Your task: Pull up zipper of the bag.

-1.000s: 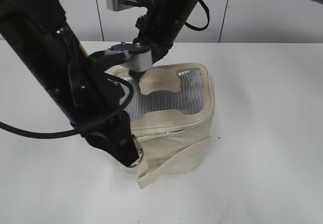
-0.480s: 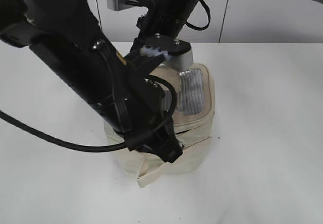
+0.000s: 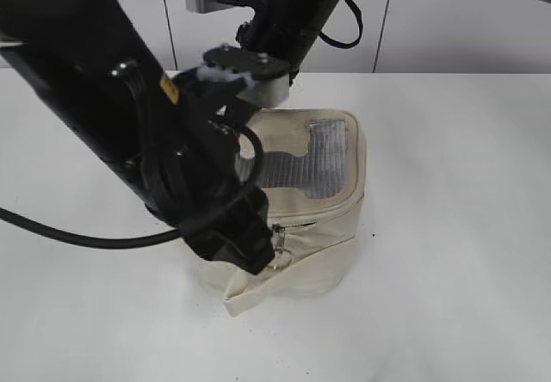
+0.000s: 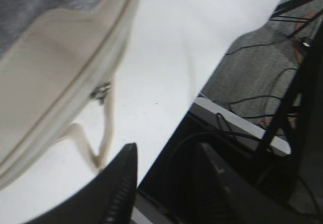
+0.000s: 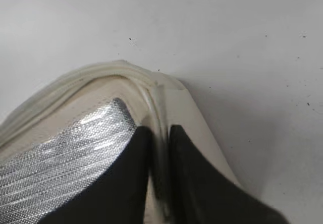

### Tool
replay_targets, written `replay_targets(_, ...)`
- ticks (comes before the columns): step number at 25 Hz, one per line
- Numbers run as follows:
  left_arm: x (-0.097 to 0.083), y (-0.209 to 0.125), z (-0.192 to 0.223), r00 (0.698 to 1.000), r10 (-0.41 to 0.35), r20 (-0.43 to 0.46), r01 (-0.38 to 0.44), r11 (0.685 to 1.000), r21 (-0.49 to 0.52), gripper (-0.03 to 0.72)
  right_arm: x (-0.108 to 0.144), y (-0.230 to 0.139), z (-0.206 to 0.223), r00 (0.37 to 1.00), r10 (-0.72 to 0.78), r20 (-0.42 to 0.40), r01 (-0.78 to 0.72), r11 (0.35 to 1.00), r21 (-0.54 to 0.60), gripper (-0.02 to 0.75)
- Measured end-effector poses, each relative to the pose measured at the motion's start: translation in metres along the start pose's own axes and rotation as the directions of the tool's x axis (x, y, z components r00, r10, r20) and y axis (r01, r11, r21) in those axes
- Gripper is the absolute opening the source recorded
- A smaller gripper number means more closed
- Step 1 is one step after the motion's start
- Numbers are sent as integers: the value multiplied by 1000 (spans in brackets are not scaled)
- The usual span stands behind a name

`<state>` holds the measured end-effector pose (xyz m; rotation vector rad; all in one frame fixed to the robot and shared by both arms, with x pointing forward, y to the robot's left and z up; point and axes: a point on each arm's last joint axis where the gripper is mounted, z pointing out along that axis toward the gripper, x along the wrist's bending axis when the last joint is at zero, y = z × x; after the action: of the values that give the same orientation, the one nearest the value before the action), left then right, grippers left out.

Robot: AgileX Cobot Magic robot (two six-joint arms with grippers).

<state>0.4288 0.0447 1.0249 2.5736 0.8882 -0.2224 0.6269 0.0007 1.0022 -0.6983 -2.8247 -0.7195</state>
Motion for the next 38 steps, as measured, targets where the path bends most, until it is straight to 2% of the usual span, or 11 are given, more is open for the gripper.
replay_targets(3, 3, -3, -19, 996, 24, -92, -27, 999, -33, 427, -1, 1, -2, 1000, 25, 6, -25, 1000, -7, 188)
replay_targets(7, 1, -3, -40, 987, 56, -148, -74, 990, -116, 462, -1, 4, -9, 998, 66, 16, -66, 997, -31, 404)
replay_targets(9, 0, -3, -46, 985, 62, -159, -86, 985, -151, 468, -1, 5, -12, 996, 84, 21, -84, 996, -38, 468)
replay_targets(11, 1, -2, -50, 981, 74, -182, -106, 980, -171, 470, 0, 6, -19, 995, 88, 42, -86, 995, -44, 496)
replay_targets(15, 14, 1, -54, 976, 44, -214, -89, 975, -204, 475, 1, 5, -47, 985, 98, 141, -91, 994, -55, 513)
replay_targets(20, 55, 2, -69, 960, -90, -267, 10, 957, -288, 482, -17, -5, -84, 959, 181, 216, -160, 981, -110, 514)
replay_targets(23, 73, 4, -77, 946, -132, -297, 18, 933, -359, 482, -30, -14, -107, 938, 252, 239, -220, 963, -155, 514)
replay_targets(25, 80, 7, -79, 941, -129, -313, -3, 922, -388, 483, -36, -22, -120, 925, 286, 250, -248, 953, -174, 506)
replay_targets(29, 90, 26, -72, 942, -112, -316, -19, 923, -385, 483, -46, -47, -131, 903, 347, 255, -315, 936, -158, 473)
replay_targets(34, 106, 62, -57, 945, -89, -316, -32, 933, -359, 483, -50, -83, -126, 878, 415, 238, -407, 909, -85, 469)
replay_targets(38, 117, 91, -43, 957, -40, -288, -52, 951, -304, 483, -55, -115, -124, 846, 480, 231, -485, 874, -37, 469)
